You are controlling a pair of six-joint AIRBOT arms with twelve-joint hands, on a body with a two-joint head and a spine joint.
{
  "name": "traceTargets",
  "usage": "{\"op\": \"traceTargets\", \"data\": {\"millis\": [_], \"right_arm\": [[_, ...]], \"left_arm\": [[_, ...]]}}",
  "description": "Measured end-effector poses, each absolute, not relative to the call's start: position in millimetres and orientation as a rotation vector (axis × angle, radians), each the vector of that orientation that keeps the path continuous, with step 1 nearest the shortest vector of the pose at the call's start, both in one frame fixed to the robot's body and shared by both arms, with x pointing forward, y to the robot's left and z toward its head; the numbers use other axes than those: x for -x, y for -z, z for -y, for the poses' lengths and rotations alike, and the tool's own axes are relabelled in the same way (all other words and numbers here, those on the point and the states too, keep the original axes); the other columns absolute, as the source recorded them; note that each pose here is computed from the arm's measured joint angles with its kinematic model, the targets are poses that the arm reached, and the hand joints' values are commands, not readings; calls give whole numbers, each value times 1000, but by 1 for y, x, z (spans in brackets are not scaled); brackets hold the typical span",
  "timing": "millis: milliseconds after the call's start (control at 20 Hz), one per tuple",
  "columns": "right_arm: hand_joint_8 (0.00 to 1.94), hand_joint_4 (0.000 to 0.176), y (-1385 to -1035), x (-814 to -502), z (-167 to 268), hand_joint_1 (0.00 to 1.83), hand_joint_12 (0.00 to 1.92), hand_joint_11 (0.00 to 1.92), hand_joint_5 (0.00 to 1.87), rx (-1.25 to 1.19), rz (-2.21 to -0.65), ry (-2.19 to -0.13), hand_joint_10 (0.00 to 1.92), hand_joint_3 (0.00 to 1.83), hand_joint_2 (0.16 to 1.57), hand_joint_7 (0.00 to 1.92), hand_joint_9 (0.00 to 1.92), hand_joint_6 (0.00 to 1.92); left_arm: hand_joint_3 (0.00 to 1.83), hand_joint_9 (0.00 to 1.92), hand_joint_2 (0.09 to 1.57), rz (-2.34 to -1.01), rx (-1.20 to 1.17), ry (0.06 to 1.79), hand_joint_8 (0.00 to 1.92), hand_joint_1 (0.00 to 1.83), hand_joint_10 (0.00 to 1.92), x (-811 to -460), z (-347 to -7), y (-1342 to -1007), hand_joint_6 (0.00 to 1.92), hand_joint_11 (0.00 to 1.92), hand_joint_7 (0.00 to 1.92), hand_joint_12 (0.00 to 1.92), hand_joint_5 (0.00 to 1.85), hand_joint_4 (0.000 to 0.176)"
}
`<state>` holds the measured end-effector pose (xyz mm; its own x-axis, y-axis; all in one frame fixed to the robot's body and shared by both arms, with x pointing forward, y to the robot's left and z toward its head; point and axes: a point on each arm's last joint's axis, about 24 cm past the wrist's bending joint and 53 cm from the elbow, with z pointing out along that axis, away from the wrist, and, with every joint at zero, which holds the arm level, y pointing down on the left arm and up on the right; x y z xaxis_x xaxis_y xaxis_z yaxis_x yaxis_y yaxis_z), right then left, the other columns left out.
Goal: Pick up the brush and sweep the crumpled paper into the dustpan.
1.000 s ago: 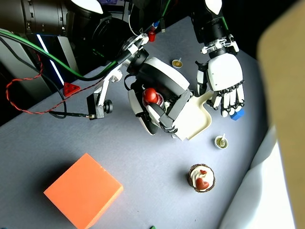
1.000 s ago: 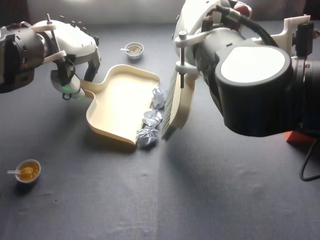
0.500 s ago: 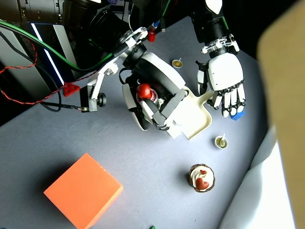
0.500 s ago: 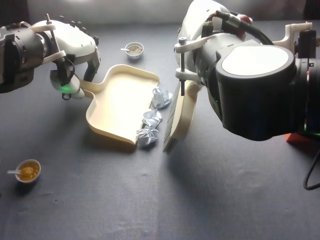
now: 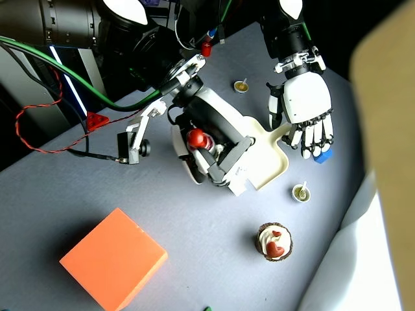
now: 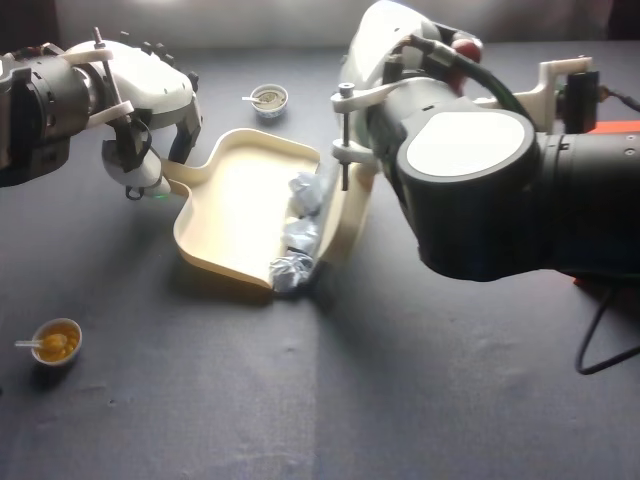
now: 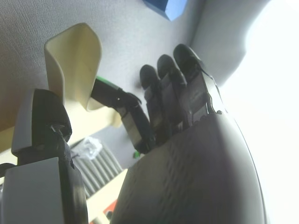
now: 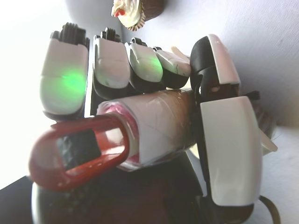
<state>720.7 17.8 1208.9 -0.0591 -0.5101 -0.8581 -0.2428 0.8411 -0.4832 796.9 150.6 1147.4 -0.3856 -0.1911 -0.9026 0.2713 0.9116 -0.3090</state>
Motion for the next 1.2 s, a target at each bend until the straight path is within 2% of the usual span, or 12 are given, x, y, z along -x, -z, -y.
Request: {"op": "traceTargets", "data": {"millis": [200, 250, 300, 350, 550, 800, 950, 1000, 1050, 1100, 1150, 1200], "right_arm": [[1941, 4, -1212, -723, -28, 685, 1921, 1562, 1080, 592, -1626, 194, 1921, 2, 1513, 1272, 1401, 1921], [1941, 3, -1212, -724, -28, 692, 1921, 1568, 1089, 600, -1605, 202, 1921, 1, 1513, 1271, 1403, 1921], [1941, 2, -1213, -725, -29, 670, 1921, 1571, 1102, 588, -1605, 191, 1921, 3, 1517, 1275, 1406, 1921], [1941, 1, -1213, -725, -29, 683, 1921, 1572, 1098, 580, -1606, 182, 1921, 1, 1519, 1273, 1401, 1921], [1941, 0, -1214, -722, -40, 693, 1921, 1567, 1096, 567, -1576, 128, 1921, 1, 1520, 1267, 1395, 1921], [1941, 0, -1213, -722, -45, 709, 1921, 1551, 1076, 551, -1551, 99, 1921, 0, 1512, 1257, 1378, 1921], [1941, 0, -1218, -724, -47, 714, 1921, 1574, 1104, 538, -1517, 77, 1921, 0, 1509, 1274, 1398, 1921], [1941, 0, -1219, -723, -48, 709, 1921, 1580, 1104, 536, -1515, 64, 1921, 0, 1506, 1289, 1410, 1921], [1941, 0, -1219, -723, -51, 694, 1921, 1577, 1109, 536, -1508, 54, 1921, 2, 1513, 1297, 1411, 1921], [1941, 0, -1220, -723, -51, 694, 1921, 1577, 1109, 538, -1500, 53, 1921, 2, 1513, 1297, 1411, 1921], [1941, 0, -1221, -723, -52, 687, 1921, 1578, 1101, 538, -1494, 47, 1921, 3, 1518, 1292, 1409, 1921], [1941, 0, -1222, -722, -53, 683, 1921, 1579, 1101, 538, -1489, 45, 1921, 0, 1513, 1289, 1408, 1921]], "left_arm": [[0, 258, 1141, -1904, -57, 490, 0, 1067, 6, -797, -151, -1147, 1053, 25, 393, 518, 934, 2], [3, 284, 1151, -1904, -56, 490, 0, 1048, 11, -797, -152, -1147, 1085, 24, 377, 519, 914, 30], [0, 291, 1150, -1904, -57, 489, 3, 1050, 8, -797, -152, -1148, 1079, 27, 385, 521, 918, 29], [0, 287, 1147, -1904, -56, 489, 1, 1065, 4, -797, -152, -1147, 1071, 12, 380, 514, 924, 0], [0, 276, 1133, -1904, -56, 489, 1, 1070, 1, -797, -152, -1147, 1025, 7, 397, 513, 952, 8], [0, 277, 1135, -1904, -53, 484, 3, 1077, 4, -798, -153, -1147, 1032, 35, 392, 487, 948, 0], [1, 281, 1142, -1904, -53, 484, 10, 1061, 3, -798, -153, -1147, 1055, 21, 403, 491, 934, 13], [0, 290, 1141, -1904, -53, 484, 8, 1054, 5, -798, -153, -1147, 1052, 47, 411, 506, 936, 34], [0, 302, 1139, -1904, -53, 484, 4, 1065, 5, -798, -153, -1147, 1044, 31, 420, 503, 941, 11], [0, 302, 1139, -1904, -53, 484, 4, 1065, 5, -798, -153, -1147, 1044, 31, 420, 503, 941, 11], [1, 283, 1142, -1904, -53, 484, 0, 1067, 0, -798, -153, -1147, 1053, 15, 405, 507, 935, 0], [1, 289, 1143, -1904, -53, 485, 1, 1066, 4, -798, -153, -1147, 1056, 9, 404, 508, 933, 2]]}}
